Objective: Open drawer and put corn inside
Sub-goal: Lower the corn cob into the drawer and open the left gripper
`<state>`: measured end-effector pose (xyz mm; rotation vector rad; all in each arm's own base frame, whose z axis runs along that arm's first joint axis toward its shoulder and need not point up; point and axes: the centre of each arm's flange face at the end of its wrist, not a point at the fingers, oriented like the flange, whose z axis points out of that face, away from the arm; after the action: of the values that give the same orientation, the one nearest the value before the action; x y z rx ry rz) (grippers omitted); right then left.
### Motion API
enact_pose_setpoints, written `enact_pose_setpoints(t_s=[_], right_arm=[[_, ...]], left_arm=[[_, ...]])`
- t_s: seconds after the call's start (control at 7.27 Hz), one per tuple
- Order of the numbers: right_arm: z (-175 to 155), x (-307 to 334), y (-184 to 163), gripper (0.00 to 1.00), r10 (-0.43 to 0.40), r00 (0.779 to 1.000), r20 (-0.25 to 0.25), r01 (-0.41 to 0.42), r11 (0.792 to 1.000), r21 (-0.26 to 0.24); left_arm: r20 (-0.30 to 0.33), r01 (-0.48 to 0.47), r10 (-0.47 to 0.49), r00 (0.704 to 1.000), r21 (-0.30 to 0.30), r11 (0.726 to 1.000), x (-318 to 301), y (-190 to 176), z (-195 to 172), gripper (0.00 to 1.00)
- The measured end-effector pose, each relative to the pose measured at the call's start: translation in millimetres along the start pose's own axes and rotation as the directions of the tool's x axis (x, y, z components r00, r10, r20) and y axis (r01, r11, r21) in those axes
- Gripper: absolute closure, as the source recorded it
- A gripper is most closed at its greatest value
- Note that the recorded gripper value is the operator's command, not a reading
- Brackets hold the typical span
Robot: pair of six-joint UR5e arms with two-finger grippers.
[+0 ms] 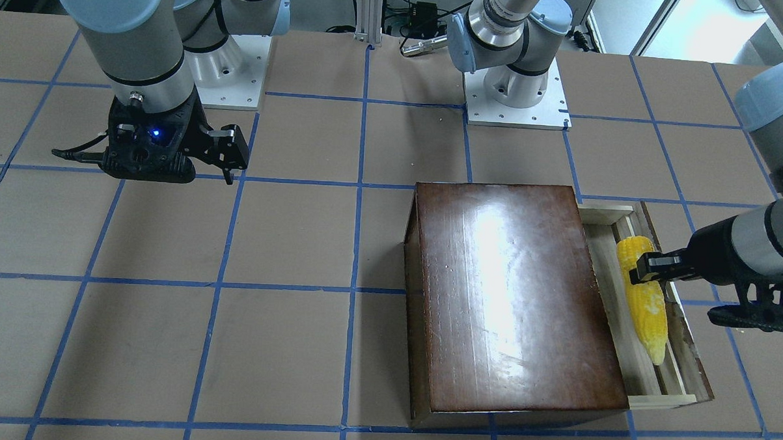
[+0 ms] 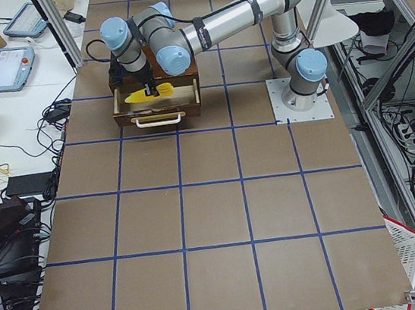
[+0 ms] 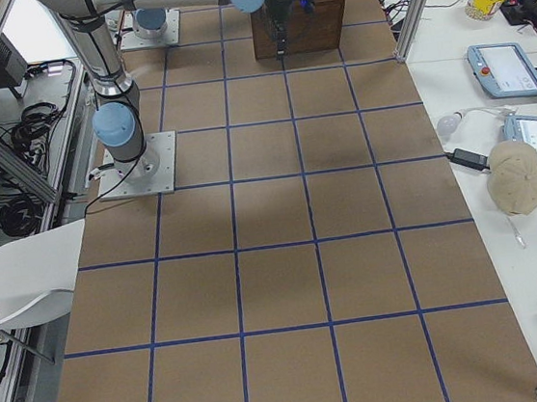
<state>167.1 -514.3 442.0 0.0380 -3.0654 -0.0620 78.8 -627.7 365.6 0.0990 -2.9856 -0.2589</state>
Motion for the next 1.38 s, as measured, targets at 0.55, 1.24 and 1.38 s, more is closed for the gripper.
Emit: enact_pose_setpoints(t_s=[0.55, 1.24, 1.38], right_arm=[[0.0, 0.1, 0.0, 0.0, 0.0, 1.0, -0.001, 0.0, 1.0, 0.0], [0.0, 0.1, 0.0, 0.0, 0.0, 1.0, -0.001, 0.0, 1.0, 0.0], [0.0, 0.1, 0.0, 0.0, 0.0, 1.0, -0.001, 0.0, 1.0, 0.0]], left_arm=[[0.001, -0.006, 0.006, 1.0, 0.017, 1.0, -5.1, -13.9, 35.2, 0.75], [-0.025, -0.013, 0.013, 1.0, 0.008, 1.0, -4.9, -19.9, 48.6, 0.03], [-0.026, -0.014, 0.015, 1.0, 0.01, 1.0, -4.1, -19.6, 47.7, 0.0]])
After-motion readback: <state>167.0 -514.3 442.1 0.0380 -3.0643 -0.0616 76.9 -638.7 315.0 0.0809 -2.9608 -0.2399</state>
